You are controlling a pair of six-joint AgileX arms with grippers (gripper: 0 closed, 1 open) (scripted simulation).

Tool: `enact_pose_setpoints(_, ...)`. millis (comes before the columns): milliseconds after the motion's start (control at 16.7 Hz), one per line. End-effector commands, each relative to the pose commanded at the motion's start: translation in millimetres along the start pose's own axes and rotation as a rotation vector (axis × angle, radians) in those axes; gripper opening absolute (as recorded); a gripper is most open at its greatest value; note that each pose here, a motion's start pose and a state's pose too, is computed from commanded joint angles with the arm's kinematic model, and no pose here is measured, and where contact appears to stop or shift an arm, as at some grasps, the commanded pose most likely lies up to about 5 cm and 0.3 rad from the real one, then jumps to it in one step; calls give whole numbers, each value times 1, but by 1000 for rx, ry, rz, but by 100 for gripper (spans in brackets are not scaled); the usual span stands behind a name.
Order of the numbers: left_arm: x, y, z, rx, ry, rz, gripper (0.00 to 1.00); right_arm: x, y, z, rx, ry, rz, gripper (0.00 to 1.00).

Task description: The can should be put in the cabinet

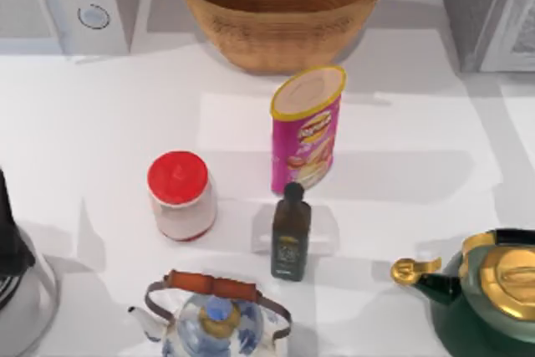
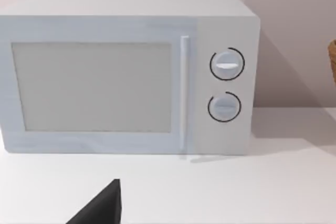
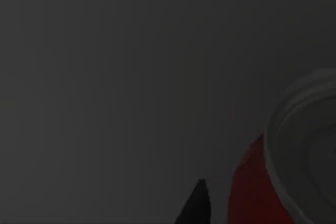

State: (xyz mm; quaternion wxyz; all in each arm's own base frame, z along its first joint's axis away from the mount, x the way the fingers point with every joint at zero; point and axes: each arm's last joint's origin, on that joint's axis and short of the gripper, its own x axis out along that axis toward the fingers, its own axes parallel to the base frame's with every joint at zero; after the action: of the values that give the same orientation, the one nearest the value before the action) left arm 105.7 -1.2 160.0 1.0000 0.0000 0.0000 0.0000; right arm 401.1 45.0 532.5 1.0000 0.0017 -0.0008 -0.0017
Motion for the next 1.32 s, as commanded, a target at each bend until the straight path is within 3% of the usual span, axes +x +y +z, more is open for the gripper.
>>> enact_pose_setpoints(360, 0, 0, 0, 0, 0, 0, 100, 5, -1, -3, -1, 4, 0, 0)
enact_pose_setpoints(1140, 0, 0, 0, 0, 0, 0, 100, 5, -1, -3, -1, 4, 0, 98)
enact_pose_setpoints(1320, 0, 0, 0, 0, 0, 0, 100, 5, -1, -3, -1, 4, 0, 100)
